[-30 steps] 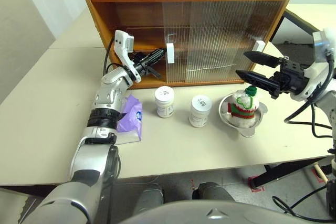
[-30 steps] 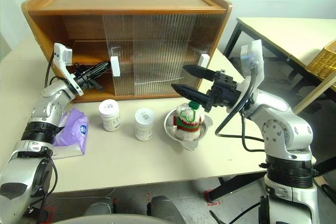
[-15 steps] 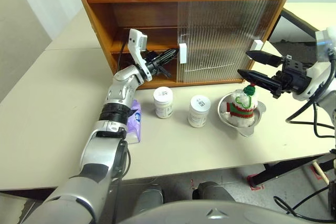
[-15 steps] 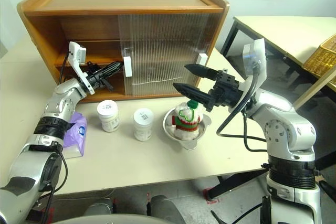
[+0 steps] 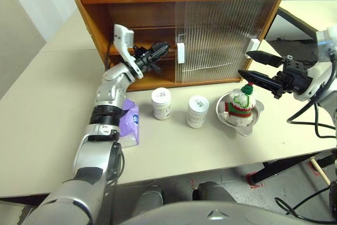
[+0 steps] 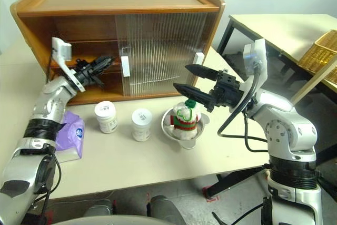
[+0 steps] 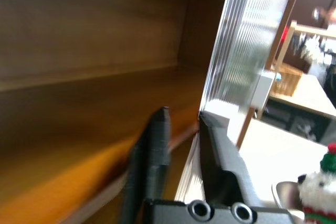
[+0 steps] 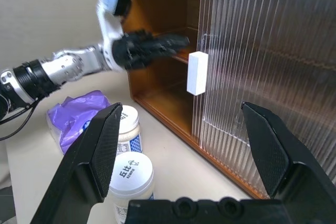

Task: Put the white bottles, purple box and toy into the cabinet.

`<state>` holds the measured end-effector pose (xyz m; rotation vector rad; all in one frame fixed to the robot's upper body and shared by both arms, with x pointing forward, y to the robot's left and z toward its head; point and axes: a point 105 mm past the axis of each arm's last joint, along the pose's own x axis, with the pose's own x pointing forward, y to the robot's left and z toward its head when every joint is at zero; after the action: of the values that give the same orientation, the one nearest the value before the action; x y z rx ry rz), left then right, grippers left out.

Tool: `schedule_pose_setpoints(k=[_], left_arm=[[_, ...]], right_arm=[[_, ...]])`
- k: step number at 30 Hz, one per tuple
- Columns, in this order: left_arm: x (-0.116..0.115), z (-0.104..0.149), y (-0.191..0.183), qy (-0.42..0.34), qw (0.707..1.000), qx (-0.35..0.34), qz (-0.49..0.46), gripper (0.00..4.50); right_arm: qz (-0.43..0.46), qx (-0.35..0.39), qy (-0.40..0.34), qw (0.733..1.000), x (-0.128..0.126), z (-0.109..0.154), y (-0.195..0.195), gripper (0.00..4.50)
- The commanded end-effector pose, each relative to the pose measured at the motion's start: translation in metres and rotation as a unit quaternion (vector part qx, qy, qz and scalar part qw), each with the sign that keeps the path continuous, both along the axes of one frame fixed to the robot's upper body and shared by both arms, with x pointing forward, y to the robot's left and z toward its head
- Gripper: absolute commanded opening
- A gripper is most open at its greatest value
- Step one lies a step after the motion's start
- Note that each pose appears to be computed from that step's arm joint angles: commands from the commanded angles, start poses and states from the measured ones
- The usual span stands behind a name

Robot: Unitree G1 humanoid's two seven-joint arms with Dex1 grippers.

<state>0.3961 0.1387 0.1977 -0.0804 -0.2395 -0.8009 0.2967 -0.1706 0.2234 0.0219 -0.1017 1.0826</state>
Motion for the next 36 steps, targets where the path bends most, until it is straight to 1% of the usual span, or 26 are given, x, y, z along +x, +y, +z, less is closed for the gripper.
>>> schedule_pose_setpoints(k=[1,4,6,10,13,16,21,24,28,30,33,36], left_arm=[[-0.014,0.007,0.01,-0.003,1.0,0.001,0.0,2.64],[-0.029,0.006,0.02,0.001,1.0,0.018,0.004,3.65],[-0.04,0.002,0.027,0.008,1.0,0.029,0.005,4.44],[-0.066,-0.008,0.041,0.029,0.998,0.046,0.013,4.48],[-0.087,-0.018,0.059,0.05,0.997,0.04,0.043,4.48],[-0.097,-0.023,0.068,0.062,0.996,0.03,0.064,4.48],[-0.132,-0.05,0.088,0.097,0.989,0.037,0.104,4.48],[-0.143,-0.055,0.09,0.105,0.988,0.035,0.105,4.48],[-0.166,-0.066,0.101,0.11,0.987,0.017,0.115,4.48],[-0.176,-0.073,0.107,0.115,0.985,0.018,0.124,4.48],[-0.185,-0.077,0.108,0.119,0.985,0.017,0.126,4.48],[-0.197,-0.09,0.112,0.133,0.982,0.033,0.13,4.48]], right_arm=[[0.016,0.0,0.005,1.0,0.003,-0.001,0.006,4.5],[0.024,0.001,0.007,1.0,0.006,-0.002,0.009,4.5],[0.028,0.001,0.007,1.0,0.007,-0.002,0.01,4.5],[0.035,0.002,0.008,0.999,0.009,-0.003,0.011,4.5],[0.041,0.002,0.009,0.999,0.01,-0.003,0.012,4.5],[0.045,0.003,0.009,0.999,0.01,-0.003,0.013,4.5],[0.058,0.006,0.011,0.998,0.011,-0.003,0.019,4.5],[0.06,0.006,0.011,0.998,0.01,-0.003,0.019,4.5],[0.062,0.006,0.011,0.998,0.011,-0.003,0.019,4.5],[0.064,0.005,0.012,0.998,0.011,-0.003,0.02,4.5],[0.066,0.004,0.014,0.998,0.011,-0.003,0.02,4.5],[0.069,0.004,0.013,0.998,0.012,-0.003,0.021,4.5]])
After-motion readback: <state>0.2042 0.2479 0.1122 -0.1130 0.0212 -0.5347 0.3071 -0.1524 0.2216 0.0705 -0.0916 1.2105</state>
